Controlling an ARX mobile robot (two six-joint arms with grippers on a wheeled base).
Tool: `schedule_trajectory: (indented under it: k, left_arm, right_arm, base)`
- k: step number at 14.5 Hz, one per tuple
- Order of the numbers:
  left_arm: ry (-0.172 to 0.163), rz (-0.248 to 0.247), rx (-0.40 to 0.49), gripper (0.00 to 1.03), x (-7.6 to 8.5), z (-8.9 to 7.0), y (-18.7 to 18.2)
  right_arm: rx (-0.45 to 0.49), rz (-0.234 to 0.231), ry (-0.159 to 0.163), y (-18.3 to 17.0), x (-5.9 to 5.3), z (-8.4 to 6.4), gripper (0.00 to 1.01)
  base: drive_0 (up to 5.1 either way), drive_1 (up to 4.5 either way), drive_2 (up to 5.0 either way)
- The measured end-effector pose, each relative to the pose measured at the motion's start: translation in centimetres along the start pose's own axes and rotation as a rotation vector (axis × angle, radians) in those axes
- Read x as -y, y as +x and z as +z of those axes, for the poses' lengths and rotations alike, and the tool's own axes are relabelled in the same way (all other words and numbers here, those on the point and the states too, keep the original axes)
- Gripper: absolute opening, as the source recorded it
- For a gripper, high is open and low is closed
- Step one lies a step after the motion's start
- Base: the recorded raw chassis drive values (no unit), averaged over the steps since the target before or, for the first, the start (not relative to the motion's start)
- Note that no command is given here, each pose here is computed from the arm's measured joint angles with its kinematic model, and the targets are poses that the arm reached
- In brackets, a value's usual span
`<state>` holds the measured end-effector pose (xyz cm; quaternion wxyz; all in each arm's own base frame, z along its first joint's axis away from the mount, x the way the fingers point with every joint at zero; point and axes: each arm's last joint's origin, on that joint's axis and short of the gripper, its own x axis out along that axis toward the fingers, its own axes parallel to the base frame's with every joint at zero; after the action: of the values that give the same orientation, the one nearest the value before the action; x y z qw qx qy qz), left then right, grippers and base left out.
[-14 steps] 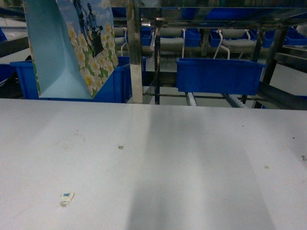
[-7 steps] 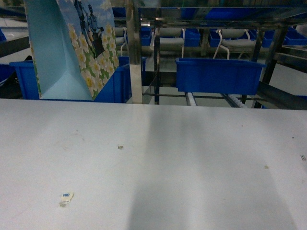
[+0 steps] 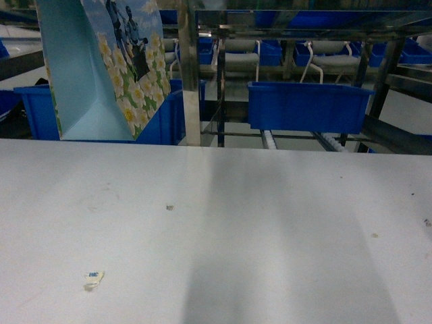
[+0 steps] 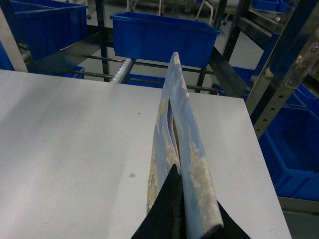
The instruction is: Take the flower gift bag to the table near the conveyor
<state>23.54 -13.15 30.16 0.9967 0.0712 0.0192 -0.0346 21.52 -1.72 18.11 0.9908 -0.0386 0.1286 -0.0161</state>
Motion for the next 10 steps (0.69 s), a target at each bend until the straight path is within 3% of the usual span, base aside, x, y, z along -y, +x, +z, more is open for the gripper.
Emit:
schedule_trajectory:
  k: [4,8,10]
  left_arm:
    - [0.0,0.0,0.0,0.02,0.0,0.0,0.0]
    - [0.0,0.0,0.0,0.02,0.0,0.0,0.0]
    - [0.0,0.0,-0.001,0.02,0.0,0.0,0.0]
  right_arm:
    - [-0.012,0.032,0.001,1.9,-0.1,-0.8,0.02]
    - [0.019,0.041,0.002,2.6,-1.3,-1.0,0.02]
    - [-0.036,0.026,0.006,2.7,-1.6,-2.8,0.02]
  base:
    - [0.0,0.0,0.0]
    - [0.0,0.0,0.0]
    - [0.0,0.0,0.0]
